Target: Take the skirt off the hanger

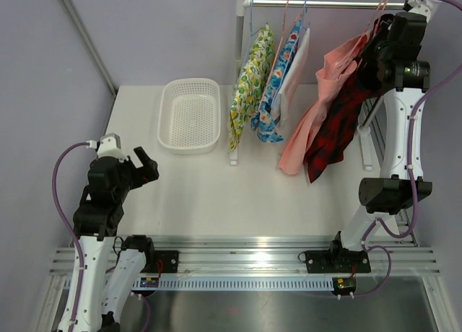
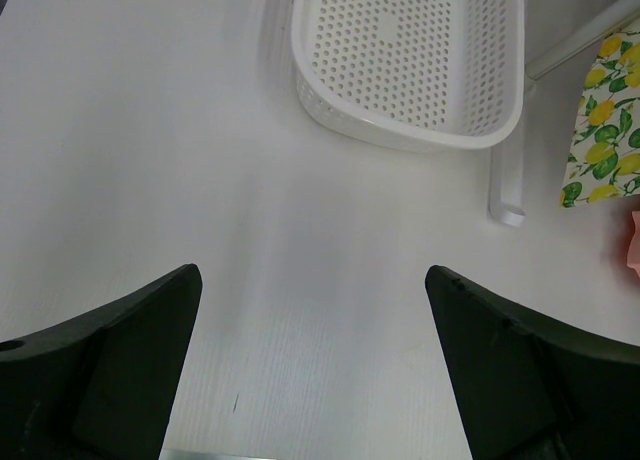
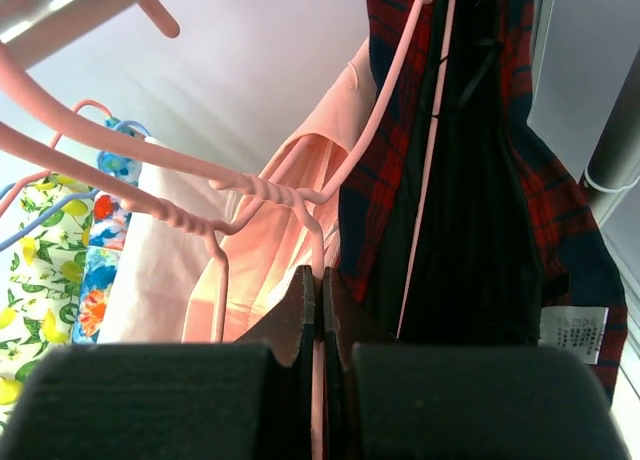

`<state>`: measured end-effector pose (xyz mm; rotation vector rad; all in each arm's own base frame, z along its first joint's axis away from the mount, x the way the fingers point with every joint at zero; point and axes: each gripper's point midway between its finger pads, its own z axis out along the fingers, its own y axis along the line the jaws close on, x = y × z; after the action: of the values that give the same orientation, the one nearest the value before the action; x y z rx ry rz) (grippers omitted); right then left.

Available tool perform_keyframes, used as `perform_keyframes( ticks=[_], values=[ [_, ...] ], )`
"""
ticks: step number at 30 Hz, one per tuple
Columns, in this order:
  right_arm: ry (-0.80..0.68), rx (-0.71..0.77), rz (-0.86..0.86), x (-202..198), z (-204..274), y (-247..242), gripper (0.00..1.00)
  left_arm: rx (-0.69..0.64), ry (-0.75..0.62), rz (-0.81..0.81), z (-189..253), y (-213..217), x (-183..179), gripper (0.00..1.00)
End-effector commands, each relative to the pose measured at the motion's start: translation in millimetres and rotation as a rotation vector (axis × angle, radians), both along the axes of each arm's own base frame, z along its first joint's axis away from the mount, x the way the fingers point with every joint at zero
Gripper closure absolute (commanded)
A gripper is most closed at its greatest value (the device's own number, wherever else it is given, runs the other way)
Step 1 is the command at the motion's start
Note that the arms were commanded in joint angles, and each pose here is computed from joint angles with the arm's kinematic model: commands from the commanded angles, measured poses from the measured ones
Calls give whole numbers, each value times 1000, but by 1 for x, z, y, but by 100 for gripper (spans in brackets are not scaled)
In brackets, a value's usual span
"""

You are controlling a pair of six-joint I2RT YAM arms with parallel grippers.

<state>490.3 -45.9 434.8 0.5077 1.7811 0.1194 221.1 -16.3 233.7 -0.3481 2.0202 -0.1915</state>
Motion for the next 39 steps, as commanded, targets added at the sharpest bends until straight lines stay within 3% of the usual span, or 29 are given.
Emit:
perform_keyframes(
  ticks=[1, 10, 15, 21, 24, 25, 27, 30, 32, 33, 35, 39],
  values=[
    [-82, -19, 23, -25, 39, 5, 100, 19, -47, -7, 9, 1, 3, 1],
    [-308, -80, -32, -138, 125, 4, 100, -41, -263, -203, 73, -35, -7, 1],
    [-324, -55, -4, -152, 133, 12, 100, -47, -377, -328, 152, -57, -1, 1],
    [-307, -44, 12, -163, 128, 16, 100, -63, -436, -507, 213, -97, 33, 1],
    [-283, -9, 23, -172, 117, 21, 100, -165, -454, -743, 237, -155, 23, 1],
    [-293, 3, 33, -182, 118, 24, 100, -200, -459, -858, 238, -189, 4, 1],
    [-278, 37, 54, -183, 104, 30, 100, -216, -458, -953, 225, -232, -7, 1],
    [-279, 62, 55, -196, 96, 33, 100, -200, -368, -1173, 190, -330, -66, 1],
    [-277, 68, 51, -204, 94, 33, 100, -100, -357, -1131, 176, -375, -66, 1],
    [-275, 65, 48, -210, 94, 33, 100, -81, -349, -1155, 172, -396, -84, 1],
    [-281, 62, 46, -217, 96, 33, 100, -120, -388, -1160, 194, -420, -92, 1],
    [-304, 82, 60, -235, 103, 38, 100, -116, -409, -1167, 191, -466, -97, 1]
  ],
)
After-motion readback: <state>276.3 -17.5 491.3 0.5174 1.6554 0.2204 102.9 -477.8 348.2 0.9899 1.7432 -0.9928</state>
